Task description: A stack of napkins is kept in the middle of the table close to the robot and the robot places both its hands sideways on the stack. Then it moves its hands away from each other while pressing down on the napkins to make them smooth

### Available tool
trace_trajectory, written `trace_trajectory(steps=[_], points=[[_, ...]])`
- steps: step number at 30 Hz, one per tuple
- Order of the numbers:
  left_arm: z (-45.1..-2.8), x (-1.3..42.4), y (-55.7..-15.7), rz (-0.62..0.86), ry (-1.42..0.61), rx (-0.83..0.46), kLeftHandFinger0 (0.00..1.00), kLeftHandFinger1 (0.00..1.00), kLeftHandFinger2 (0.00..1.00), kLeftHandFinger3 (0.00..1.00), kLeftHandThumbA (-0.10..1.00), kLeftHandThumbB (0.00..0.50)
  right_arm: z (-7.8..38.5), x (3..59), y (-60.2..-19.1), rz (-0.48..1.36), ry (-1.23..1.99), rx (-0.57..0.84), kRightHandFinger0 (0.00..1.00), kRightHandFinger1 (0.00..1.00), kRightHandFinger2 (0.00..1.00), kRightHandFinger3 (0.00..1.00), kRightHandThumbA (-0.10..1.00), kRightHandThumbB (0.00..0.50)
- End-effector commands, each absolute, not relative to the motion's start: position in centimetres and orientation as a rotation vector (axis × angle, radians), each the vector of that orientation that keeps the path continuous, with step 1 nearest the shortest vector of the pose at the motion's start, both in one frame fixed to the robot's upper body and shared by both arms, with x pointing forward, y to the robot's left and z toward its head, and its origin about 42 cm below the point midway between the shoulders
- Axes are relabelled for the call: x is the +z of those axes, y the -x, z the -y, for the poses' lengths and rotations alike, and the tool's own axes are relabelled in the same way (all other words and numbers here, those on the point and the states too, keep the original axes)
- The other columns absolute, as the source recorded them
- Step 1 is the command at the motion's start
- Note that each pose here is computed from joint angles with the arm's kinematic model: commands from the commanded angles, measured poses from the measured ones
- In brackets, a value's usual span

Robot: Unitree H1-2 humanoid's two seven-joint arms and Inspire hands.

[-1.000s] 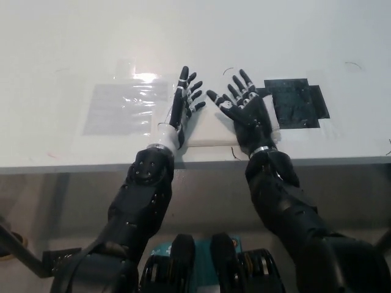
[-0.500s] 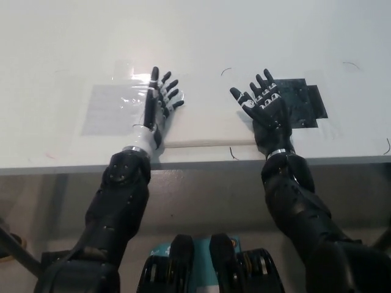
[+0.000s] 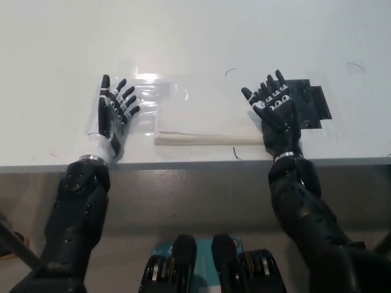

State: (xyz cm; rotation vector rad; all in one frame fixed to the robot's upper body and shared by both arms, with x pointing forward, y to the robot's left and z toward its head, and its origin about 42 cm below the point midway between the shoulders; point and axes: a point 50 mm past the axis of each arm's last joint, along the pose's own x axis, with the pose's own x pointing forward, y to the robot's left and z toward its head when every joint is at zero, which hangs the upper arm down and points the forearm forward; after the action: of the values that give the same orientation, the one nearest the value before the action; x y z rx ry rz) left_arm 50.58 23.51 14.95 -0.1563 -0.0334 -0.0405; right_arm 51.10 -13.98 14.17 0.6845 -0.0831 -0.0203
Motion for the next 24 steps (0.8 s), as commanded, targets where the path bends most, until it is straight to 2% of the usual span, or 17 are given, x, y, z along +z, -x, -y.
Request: trace_trajectory(steps=[1,3,4,8,10,12,13,15,18,19,20,22,24], points=[[-25.1,16.6,-50.8,0.025,0.145,-0.051,1.00,1.00,1.00,1.00,1.00,0.203,16.4,13.9,-50.4,0.153,-0.743,-0.054,1.00,1.00,1.00,1.00,1.00,0.157],[-24.7,17.1,-50.6,0.042,0.147,-0.070,1.00,1.00,1.00,1.00,1.00,0.195,15.9,16.0,-49.6,0.263,-0.716,0.011,1.00,1.00,1.00,1.00,1.00,0.164],[-24.4,17.2,-50.4,0.047,0.145,-0.077,1.00,1.00,1.00,1.00,1.00,0.199,15.6,17.4,-48.8,0.318,-0.714,0.044,1.00,1.00,1.00,1.00,1.00,0.191],[-23.3,17.4,-49.5,0.057,0.150,-0.104,1.00,1.00,1.00,1.00,1.00,0.210,15.2,21.3,-46.1,0.464,-0.628,0.118,1.00,1.00,1.00,1.00,1.00,0.199],[-22.1,18.4,-48.7,0.099,0.139,-0.125,1.00,1.00,1.00,1.00,1.00,0.167,15.0,25.9,-43.0,0.609,-0.586,0.195,1.00,1.00,1.00,1.00,1.00,0.279],[-21.5,18.9,-48.3,0.125,0.131,-0.143,1.00,1.00,1.00,1.00,1.00,0.162,14.9,28.3,-41.0,0.691,-0.544,0.222,1.00,1.00,1.00,1.00,1.00,0.300],[-21.0,19.5,-47.3,0.166,0.127,-0.171,1.00,1.00,1.00,1.00,1.00,0.164,14.8,30.3,-38.8,0.781,-0.500,0.259,1.00,1.00,1.00,1.00,1.00,0.271],[-20.4,20.5,-45.8,0.209,0.103,-0.209,1.00,1.00,1.00,1.00,1.00,0.175,14.6,31.8,-36.7,0.868,-0.454,0.294,1.00,1.00,1.00,1.00,1.00,0.244],[-19.5,22.6,-42.9,0.329,0.015,-0.267,1.00,1.00,1.00,1.00,0.99,0.199,14.5,32.7,-34.0,0.957,-0.382,0.330,1.00,1.00,1.00,1.00,1.00,0.266],[-19.2,23.5,-41.6,0.393,-0.038,-0.288,1.00,1.00,1.00,1.00,1.00,0.206,14.6,32.7,-33.1,0.967,-0.348,0.328,1.00,1.00,1.00,1.00,1.00,0.293],[-19.1,24.1,-40.4,0.437,-0.069,-0.301,1.00,1.00,1.00,1.00,1.00,0.221,14.7,32.5,-32.4,0.969,-0.327,0.325,1.00,1.00,1.00,1.00,1.00,0.282],[-18.8,25.5,-37.8,0.529,-0.099,-0.334,1.00,1.00,1.00,1.00,1.00,0.207,14.9,32.2,-31.0,0.971,-0.293,0.318,1.00,1.00,1.00,1.00,1.00,0.289],[-18.7,26.8,-34.8,0.613,-0.118,-0.347,1.00,1.00,1.00,1.00,1.00,0.227,15.1,31.7,-29.6,0.969,-0.258,0.322,1.00,1.00,1.00,1.00,1.00,0.244]])
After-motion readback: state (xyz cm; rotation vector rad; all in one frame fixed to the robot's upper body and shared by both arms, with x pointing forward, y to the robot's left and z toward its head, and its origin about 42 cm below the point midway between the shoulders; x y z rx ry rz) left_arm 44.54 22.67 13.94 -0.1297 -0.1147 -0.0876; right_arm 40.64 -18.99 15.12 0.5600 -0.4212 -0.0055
